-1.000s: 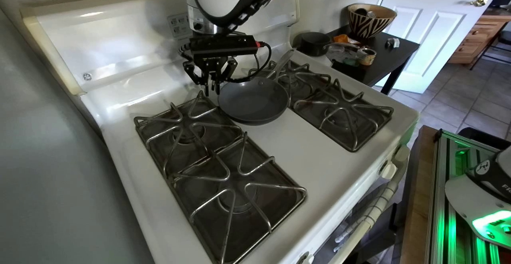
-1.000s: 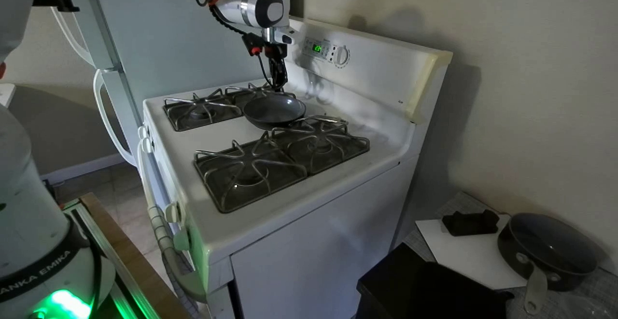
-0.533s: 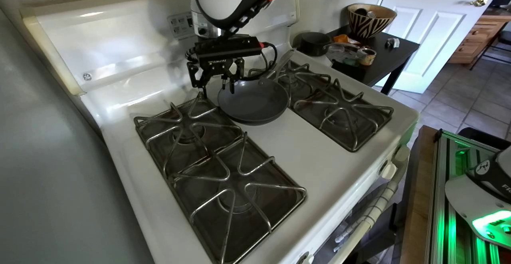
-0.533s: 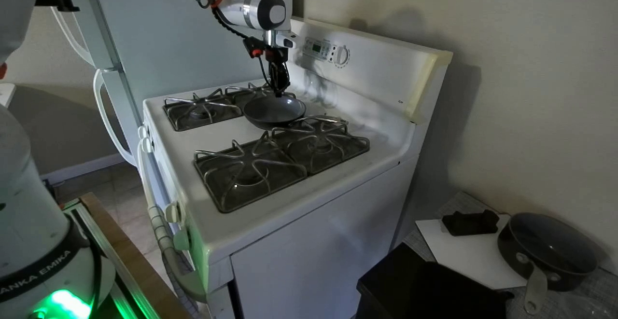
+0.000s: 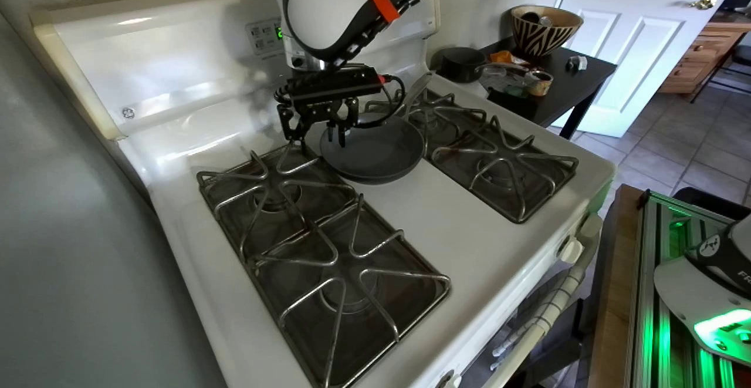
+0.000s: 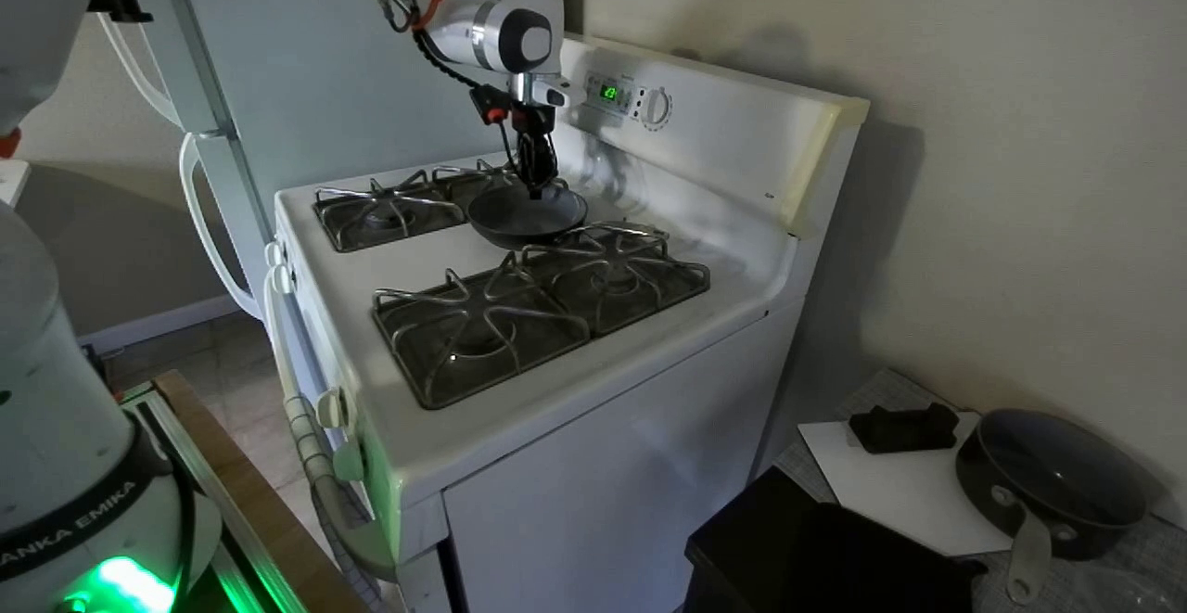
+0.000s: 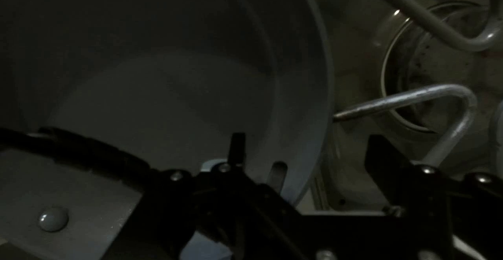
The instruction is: Move the pan to the left
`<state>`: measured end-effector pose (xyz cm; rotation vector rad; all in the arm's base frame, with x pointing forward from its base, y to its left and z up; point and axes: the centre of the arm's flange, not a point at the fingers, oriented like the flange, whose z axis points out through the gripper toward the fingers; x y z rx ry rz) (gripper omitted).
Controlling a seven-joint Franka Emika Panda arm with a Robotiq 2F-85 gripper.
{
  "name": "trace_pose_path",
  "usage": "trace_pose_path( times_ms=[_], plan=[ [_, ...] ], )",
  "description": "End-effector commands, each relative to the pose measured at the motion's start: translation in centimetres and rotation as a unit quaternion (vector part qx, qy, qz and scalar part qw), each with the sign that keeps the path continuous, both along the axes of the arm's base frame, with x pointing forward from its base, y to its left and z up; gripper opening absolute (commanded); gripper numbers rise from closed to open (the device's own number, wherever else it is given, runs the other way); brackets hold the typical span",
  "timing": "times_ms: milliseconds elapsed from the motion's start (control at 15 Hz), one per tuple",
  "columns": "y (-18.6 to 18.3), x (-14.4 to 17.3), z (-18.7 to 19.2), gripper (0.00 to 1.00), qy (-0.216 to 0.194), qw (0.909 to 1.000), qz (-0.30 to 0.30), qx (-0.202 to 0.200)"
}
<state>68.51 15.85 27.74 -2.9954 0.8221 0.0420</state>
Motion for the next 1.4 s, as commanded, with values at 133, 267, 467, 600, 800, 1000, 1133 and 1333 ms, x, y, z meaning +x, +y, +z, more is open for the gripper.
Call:
trace_pose_path(
  times_ms=[133, 267, 467, 600, 800, 1000, 1133, 1333],
  plan=[
    [0.1, 0.9, -0.7, 0.29, 0.011, 0.9999, 0.0, -0.006],
    [0.0, 0.9, -0.9, 0.14, 0.014, 0.9998, 0.0, -0.011],
    [0.0, 1.1, -0.9, 0.0, 0.018, 0.9998, 0.0, -0.013],
    [0.2, 1.1, -0.7, 0.02, 0.023, 0.9996, -0.001, -0.013],
    [0.4, 1.2, 0.0, 0.01, 0.027, 0.9996, -0.005, -0.009],
    [0.5, 1.2, 0.8, 0.01, 0.029, 0.9996, -0.006, -0.002],
    [0.9, 1.5, 1.3, 0.0, 0.03, 0.9995, -0.012, 0.002],
    [1.6, 2.0, 2.0, 0.01, 0.026, 0.9995, -0.015, 0.005]
  ],
)
